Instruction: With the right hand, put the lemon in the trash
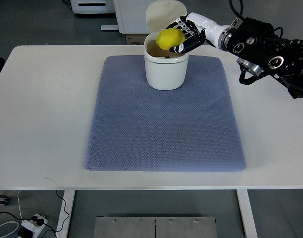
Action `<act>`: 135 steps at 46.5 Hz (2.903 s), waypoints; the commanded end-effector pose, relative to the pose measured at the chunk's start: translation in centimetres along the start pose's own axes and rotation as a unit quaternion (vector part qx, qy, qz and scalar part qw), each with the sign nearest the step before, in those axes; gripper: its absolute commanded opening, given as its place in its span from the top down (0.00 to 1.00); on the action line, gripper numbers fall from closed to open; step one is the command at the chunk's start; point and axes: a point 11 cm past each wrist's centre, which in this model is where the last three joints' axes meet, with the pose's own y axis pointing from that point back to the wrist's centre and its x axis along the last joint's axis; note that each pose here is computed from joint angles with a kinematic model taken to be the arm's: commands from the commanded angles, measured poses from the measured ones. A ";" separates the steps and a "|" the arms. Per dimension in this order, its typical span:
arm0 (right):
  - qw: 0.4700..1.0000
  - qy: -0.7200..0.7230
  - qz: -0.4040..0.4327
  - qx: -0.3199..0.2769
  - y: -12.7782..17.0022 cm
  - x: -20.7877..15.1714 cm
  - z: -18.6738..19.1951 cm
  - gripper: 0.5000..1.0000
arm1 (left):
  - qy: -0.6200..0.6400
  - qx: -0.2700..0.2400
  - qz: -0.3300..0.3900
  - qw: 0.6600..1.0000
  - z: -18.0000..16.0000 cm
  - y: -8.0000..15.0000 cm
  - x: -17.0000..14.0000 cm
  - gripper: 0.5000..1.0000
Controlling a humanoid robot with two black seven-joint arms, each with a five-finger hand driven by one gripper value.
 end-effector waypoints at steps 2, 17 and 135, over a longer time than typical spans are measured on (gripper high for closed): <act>1.000 -0.001 0.001 0.002 0.0 0.1 -0.2 0.36 | 0.000 0.000 0.000 1.000 0.0 0.0 0.0 0.00; 1.000 -0.001 0.002 0.002 0.0 0.2 -0.2 0.27 | 0.000 0.000 0.000 1.000 0.0 0.0 0.0 0.00; 0.828 -0.532 0.175 0.026 11.1 -0.7 21.4 0.00 | 0.000 0.000 0.000 1.000 0.0 0.0 0.0 0.00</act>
